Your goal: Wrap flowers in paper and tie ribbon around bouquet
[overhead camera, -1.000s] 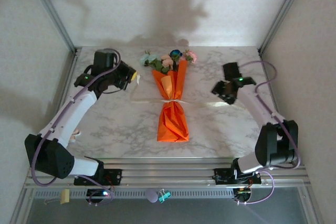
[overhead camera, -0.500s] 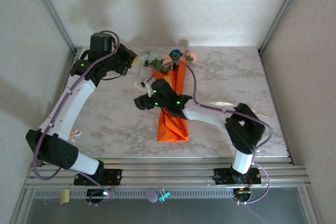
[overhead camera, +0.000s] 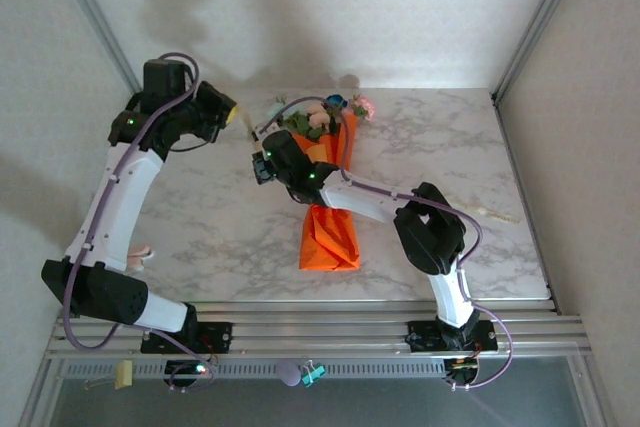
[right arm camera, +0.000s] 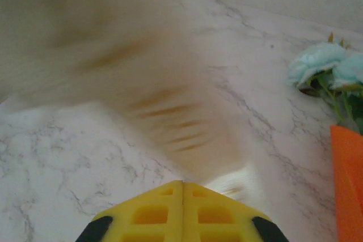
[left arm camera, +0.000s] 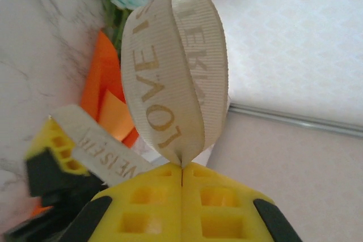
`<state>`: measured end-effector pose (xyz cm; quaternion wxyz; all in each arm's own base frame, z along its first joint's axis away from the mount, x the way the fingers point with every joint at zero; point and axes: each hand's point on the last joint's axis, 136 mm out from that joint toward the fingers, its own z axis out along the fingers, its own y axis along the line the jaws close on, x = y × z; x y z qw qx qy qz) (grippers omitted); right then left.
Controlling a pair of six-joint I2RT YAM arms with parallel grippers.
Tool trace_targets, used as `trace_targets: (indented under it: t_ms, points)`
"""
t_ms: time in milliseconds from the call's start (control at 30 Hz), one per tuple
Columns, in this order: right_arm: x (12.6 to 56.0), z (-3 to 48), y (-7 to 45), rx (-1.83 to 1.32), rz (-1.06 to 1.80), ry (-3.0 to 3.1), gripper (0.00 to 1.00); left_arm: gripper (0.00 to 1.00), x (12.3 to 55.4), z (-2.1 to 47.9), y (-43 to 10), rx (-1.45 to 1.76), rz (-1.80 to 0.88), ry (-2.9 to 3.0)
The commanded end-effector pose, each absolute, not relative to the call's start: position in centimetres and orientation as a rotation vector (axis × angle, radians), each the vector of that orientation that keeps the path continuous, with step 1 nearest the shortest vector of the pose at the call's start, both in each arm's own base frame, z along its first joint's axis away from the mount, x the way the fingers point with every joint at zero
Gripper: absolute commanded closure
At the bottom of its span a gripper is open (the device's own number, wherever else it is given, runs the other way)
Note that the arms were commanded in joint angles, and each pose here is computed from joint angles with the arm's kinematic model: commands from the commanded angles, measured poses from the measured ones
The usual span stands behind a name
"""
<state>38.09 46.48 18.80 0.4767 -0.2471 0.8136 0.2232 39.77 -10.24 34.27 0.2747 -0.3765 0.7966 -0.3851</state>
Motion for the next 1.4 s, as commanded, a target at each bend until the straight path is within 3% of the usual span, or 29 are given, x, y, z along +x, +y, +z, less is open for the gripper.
trace_targets:
  t_ms: [0,167,267,300,367,400,467,733,967,1067,1233,1367]
  points:
    - [39.1,22.0,42.8,-0.5,0.549,1.978,1.0,1.0,37.9,33.0,-8.0,-0.983,-0.868,2.216]
    - [38.6,20.9,38.6,-0.489,0.604,2.054,1.0,1.0,37.3,27.1,-8.5,-1.004,-0.835,2.323]
    - [37.6,20.5,38.1,-0.54,0.647,2.067,1.0,1.0,37.7,27.5,-9.6,-0.993,-0.889,2.295]
    - [37.0,20.5,38.6,-0.577,0.672,2.063,0.95,1.0,37.9,28.3,-9.8,-0.985,-0.9,2.281]
    - [35.4,20.1,40.0,-0.653,0.739,2.037,0.59,1.0,38.6,30.3,-9.9,-0.973,-0.894,2.248]
    - [34.7,19.9,40.5,-0.676,0.746,2.013,0.46,1.0,38.8,31.1,-9.8,-0.971,-0.884,2.238]
    - [33.7,19.8,41.6,-0.711,0.743,1.95,0.3,1.0,39.0,32.5,-9.6,-0.966,-0.865,2.223]
    - [33.7,20.0,46.2,-0.807,0.625,1.793,0.17,1.0,38.7,35.6,-10.1,-0.961,-0.957,2.162]
    - [37.1,20.6,47.9,-0.726,0.489,1.806,0.18,1.0,38.3,37.4,-10.2,-0.944,-0.987,2.137]
    - [37.8,20.8,48.8,-0.735,0.473,1.809,0.23,1.0,37.9,37.7,-10.1,-0.937,-0.97,2.143]
    - [37.7,22.1,48.2,-0.719,0.472,1.803,0.59,1.0,37.6,37.1,-9.0,-0.932,-0.882,2.16]
    - [36.7,23.1,46.7,-0.72,0.487,1.807,0.73,1.0,37.9,35.8,-7.6,-0.919,-0.738,2.19]
